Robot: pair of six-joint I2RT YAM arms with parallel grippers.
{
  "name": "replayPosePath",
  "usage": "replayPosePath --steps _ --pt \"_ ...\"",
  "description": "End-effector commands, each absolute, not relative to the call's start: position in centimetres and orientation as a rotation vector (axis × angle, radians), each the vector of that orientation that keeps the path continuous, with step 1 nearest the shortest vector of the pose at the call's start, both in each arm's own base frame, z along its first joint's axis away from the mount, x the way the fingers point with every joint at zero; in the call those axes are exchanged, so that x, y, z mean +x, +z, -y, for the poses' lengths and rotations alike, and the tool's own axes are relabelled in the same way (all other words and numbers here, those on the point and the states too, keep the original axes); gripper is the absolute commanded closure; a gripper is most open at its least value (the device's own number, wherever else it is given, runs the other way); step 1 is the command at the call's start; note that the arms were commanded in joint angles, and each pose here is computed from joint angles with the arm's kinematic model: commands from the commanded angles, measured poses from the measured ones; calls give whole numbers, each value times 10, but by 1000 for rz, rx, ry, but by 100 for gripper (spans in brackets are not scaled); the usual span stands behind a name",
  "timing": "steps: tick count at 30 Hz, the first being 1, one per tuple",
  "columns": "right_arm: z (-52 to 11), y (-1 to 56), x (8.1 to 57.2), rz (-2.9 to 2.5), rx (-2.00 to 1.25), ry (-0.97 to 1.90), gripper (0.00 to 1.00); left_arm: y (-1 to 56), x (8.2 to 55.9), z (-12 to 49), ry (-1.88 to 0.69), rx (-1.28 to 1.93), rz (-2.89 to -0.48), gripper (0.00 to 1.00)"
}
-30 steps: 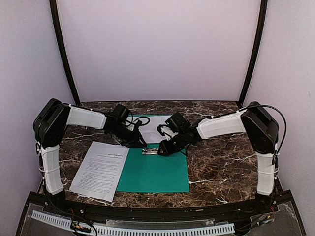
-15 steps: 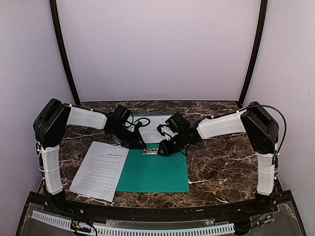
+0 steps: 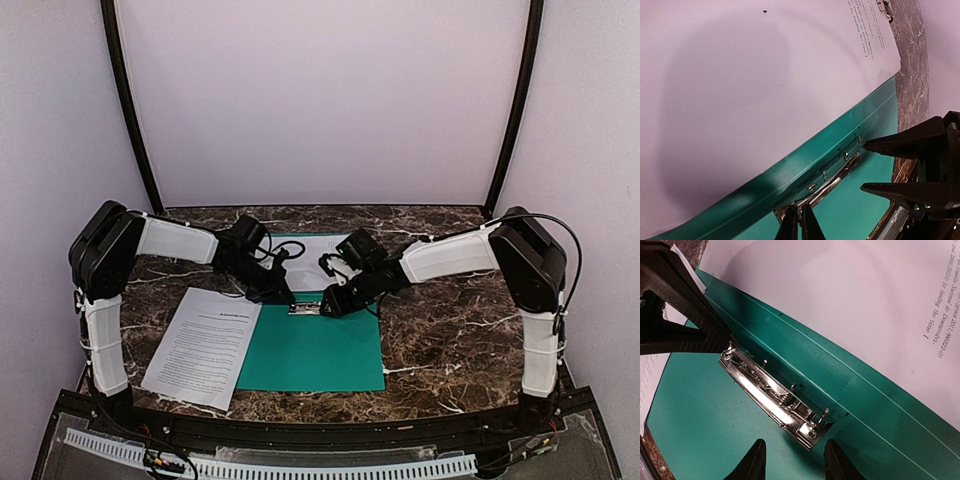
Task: Put the files into the folder
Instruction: Open the spring clip on the folder with some files.
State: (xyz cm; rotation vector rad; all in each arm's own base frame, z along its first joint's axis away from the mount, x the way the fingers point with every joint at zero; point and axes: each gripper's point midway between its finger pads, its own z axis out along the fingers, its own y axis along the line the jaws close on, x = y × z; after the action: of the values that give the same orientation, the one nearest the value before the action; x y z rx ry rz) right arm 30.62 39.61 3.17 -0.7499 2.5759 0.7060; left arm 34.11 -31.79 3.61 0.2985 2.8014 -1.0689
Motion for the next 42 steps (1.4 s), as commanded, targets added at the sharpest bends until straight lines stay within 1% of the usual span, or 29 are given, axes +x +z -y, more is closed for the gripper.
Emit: replayPosePath --steps 1,7,9,12,15,20,27,35,42 --pt "-386 12 302 -2632 -741 674 61 23 329 310 -1032 294 -2862 99" --pt "-391 20 303 -2595 -765 698 60 9 322 302 -989 282 -2901 99" --pt "-393 29 305 -2549 -797 708 57 2 318 297 -955 278 -2924 99" --pt "-396 43 308 -2463 -873 710 49 -9 314 289 -895 291 -2954 99" --pt "-398 49 313 -2394 -960 670 44 -20 307 282 -853 300 -2984 99" --pt "-402 42 317 -2305 -1126 613 41 -34 298 272 -802 304 -3011 99" --pt "-408 24 311 -2252 -1262 630 47 -49 288 262 -756 289 -3042 99" --pt "-406 4 310 -2280 -1276 606 58 -60 275 253 -716 269 -3074 99" --pt "-387 -17 313 -2360 -1230 444 66 -62 267 253 -710 268 -3086 99"
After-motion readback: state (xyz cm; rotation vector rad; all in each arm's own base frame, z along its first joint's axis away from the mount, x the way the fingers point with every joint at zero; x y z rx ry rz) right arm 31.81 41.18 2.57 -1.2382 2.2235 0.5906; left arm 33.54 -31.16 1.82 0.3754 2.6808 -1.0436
